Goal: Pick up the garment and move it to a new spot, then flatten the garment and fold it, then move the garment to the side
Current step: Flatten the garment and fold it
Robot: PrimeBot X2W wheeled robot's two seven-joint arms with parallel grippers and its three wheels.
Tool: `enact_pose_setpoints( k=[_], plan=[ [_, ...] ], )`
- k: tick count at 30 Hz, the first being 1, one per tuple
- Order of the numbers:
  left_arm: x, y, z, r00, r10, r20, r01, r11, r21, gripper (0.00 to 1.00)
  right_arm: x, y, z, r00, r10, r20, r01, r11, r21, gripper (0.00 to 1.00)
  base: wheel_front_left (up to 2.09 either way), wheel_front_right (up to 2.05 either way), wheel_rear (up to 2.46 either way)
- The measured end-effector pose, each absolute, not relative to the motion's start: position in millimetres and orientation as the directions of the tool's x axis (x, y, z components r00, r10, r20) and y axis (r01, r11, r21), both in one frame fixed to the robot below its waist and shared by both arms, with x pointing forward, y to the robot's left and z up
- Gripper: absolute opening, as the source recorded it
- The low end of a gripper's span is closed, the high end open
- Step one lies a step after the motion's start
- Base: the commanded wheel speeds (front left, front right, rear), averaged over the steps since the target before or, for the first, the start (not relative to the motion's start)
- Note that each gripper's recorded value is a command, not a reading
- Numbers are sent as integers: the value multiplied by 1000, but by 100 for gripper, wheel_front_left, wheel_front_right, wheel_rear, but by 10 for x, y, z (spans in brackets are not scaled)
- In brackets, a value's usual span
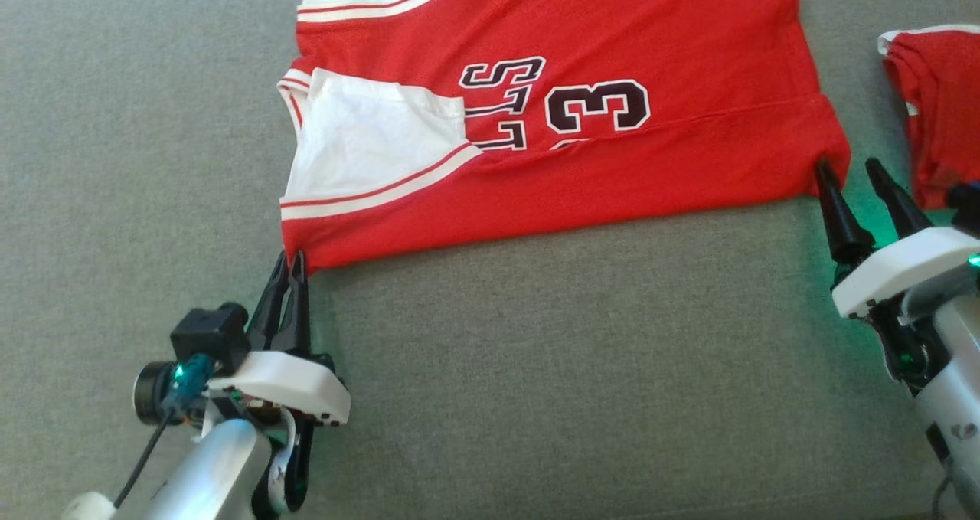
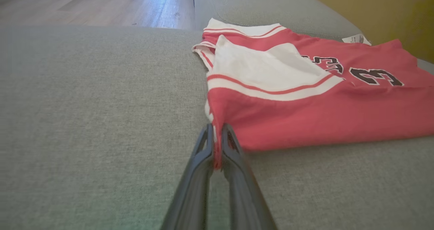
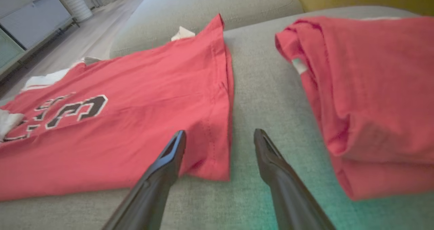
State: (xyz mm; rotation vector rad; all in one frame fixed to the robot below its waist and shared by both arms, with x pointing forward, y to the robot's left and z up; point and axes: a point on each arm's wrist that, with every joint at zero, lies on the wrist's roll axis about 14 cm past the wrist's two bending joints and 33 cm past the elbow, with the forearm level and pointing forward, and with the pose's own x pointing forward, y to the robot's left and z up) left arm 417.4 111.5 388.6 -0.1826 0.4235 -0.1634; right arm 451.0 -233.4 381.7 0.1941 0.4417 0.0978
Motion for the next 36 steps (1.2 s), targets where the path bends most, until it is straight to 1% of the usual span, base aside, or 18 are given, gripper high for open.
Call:
enact_pose_setpoints(
  k=[4,8,9,10,11,12,16,20,31,36],
  plan=[
    [4187,1176,3916,905,-183,-385,111,973,-201,0,4463,-2334,3666,870,135,-474,-35,976,213,100,0,0,0],
    [4193,1206,3943,910,-174,-378,103,974,-200,0,4453,-2270,3574,844,155,-513,-47,975,217,100,0,0,0],
    [4191,1213,3944,909,-171,-379,100,975,-200,0,4474,-2249,3579,842,161,-515,-49,973,224,91,0,0,0],
    [4188,1221,3944,909,-167,-381,96,975,-198,0,4490,-2228,3585,841,167,-515,-51,972,231,48,0,0,0],
    [4186,1227,3948,909,-166,-381,95,976,-198,0,4496,-2205,3587,840,173,-514,-54,970,237,20,0,0,0],
    [4186,1227,3948,909,-166,-381,95,976,-198,0,4496,-2205,3587,840,173,-514,-54,970,237,0,0,0,0],
    [4173,1242,4011,916,-162,-367,93,976,-198,0,4470,-2151,3604,835,193,-515,-66,965,254,0,0,0,0],
    [4097,1258,4093,923,-160,-351,93,975,-201,0,4420,-2236,3690,843,189,-504,-64,965,255,0,0,0,0],
    [3475,1220,4050,899,-170,-403,81,970,-229,0,3876,-2411,3670,803,201,-561,-68,966,249,0,0,0,0],
    [3174,1188,4018,884,-175,-434,72,967,-245,0,3547,-2419,3590,769,215,-602,-67,964,259,0,0,0,0]
  ],
)
